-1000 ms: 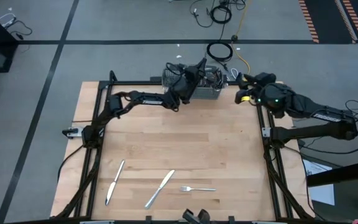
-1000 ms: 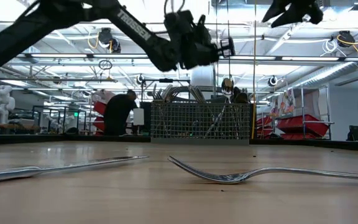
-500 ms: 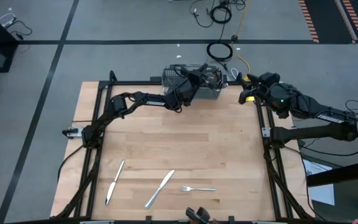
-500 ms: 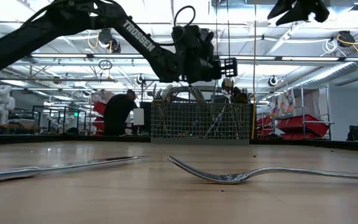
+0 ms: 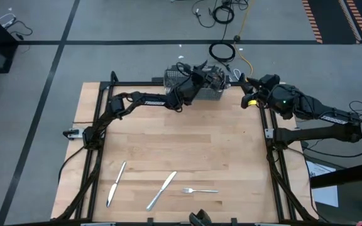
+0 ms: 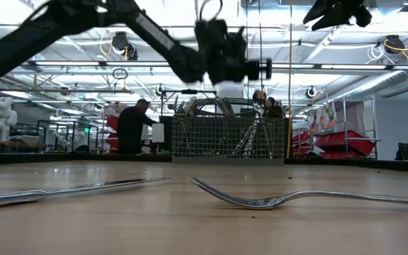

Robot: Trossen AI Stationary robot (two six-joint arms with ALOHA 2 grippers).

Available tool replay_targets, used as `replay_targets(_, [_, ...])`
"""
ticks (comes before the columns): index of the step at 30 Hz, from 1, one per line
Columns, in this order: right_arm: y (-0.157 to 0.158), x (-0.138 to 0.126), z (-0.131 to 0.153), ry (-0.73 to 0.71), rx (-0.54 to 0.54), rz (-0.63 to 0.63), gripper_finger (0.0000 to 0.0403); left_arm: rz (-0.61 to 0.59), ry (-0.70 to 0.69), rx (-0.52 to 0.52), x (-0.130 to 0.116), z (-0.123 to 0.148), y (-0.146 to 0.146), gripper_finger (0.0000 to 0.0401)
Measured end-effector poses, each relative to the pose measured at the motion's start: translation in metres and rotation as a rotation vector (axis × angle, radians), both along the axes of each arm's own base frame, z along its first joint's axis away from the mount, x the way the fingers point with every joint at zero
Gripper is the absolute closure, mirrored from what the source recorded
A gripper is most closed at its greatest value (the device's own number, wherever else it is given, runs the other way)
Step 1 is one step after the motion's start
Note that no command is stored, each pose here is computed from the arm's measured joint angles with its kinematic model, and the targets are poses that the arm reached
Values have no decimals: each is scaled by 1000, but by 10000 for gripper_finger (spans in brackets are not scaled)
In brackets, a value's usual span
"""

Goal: Sort silverware
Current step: Put the silver fork into the silverware organizer

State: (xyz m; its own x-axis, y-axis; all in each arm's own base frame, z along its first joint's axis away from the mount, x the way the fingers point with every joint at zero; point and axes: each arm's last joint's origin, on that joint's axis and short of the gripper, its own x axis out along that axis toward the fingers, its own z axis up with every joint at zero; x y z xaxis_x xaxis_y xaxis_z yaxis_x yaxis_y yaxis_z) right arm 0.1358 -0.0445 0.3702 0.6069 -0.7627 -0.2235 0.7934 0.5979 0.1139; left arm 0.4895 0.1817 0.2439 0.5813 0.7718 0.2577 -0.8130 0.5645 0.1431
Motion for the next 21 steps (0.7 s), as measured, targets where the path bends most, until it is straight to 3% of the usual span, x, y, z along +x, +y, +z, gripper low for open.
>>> replay_targets(3, [2,1,-3,44,22,111,229,-24,14,49,-11,46,-13,213])
replay_targets(6, [6,5,-15,152,82,225,229,-132,84,76,-35,108,-34,210])
replay_targets(12, [20,34,-50,374,224,418,229,-359,145,30,-127,217,-80,210])
replay_targets(16, [41,69,-75,470,311,612,229,-453,157,-44,-199,258,-104,210])
replay_targets(21, [76,104,-106,591,313,751,229,-532,192,-165,-277,278,-132,210])
